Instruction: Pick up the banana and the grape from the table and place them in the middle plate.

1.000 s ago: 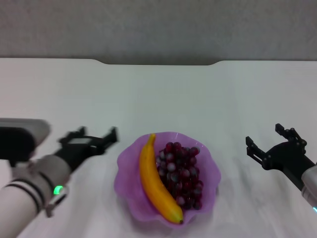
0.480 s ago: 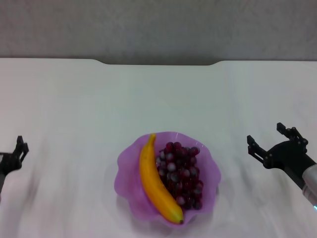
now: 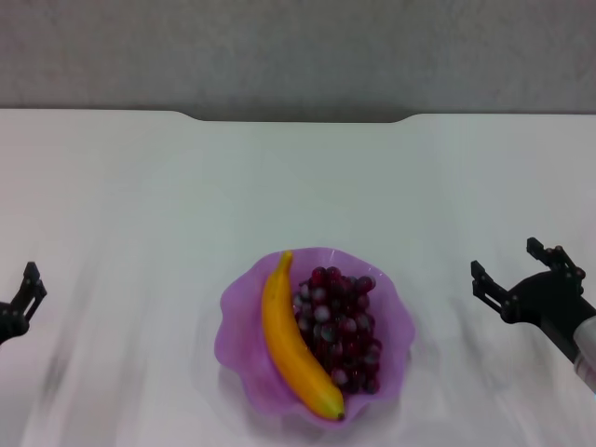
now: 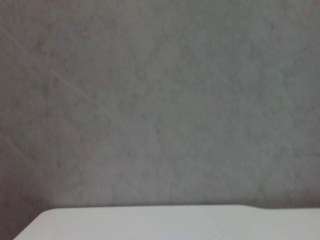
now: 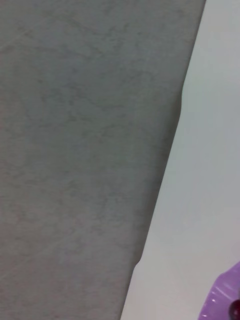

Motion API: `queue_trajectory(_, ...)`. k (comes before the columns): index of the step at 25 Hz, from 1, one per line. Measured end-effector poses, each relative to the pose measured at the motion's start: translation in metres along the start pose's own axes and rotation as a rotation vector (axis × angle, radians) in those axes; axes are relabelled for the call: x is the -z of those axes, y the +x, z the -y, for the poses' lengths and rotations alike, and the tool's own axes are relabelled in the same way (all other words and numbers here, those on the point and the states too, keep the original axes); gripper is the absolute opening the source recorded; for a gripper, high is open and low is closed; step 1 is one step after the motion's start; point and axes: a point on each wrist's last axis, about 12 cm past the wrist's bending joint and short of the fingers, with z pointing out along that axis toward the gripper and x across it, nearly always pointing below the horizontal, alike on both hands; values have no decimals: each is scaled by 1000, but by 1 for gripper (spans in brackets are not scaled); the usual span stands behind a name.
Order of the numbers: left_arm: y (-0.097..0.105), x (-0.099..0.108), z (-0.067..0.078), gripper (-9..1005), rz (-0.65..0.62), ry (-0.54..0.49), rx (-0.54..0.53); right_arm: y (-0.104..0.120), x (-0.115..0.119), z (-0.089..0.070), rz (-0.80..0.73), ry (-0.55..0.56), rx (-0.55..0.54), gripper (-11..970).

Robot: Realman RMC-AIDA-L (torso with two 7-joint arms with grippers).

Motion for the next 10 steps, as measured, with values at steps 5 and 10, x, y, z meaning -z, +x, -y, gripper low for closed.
queue_trajectory(5, 8, 7, -2, 883, -42, -16, -25, 6, 4, 3, -22, 11, 5, 883)
queue_trajectory(10, 13, 11, 2, 883, -74, -28, 67, 10, 7, 14, -33, 58, 35, 883)
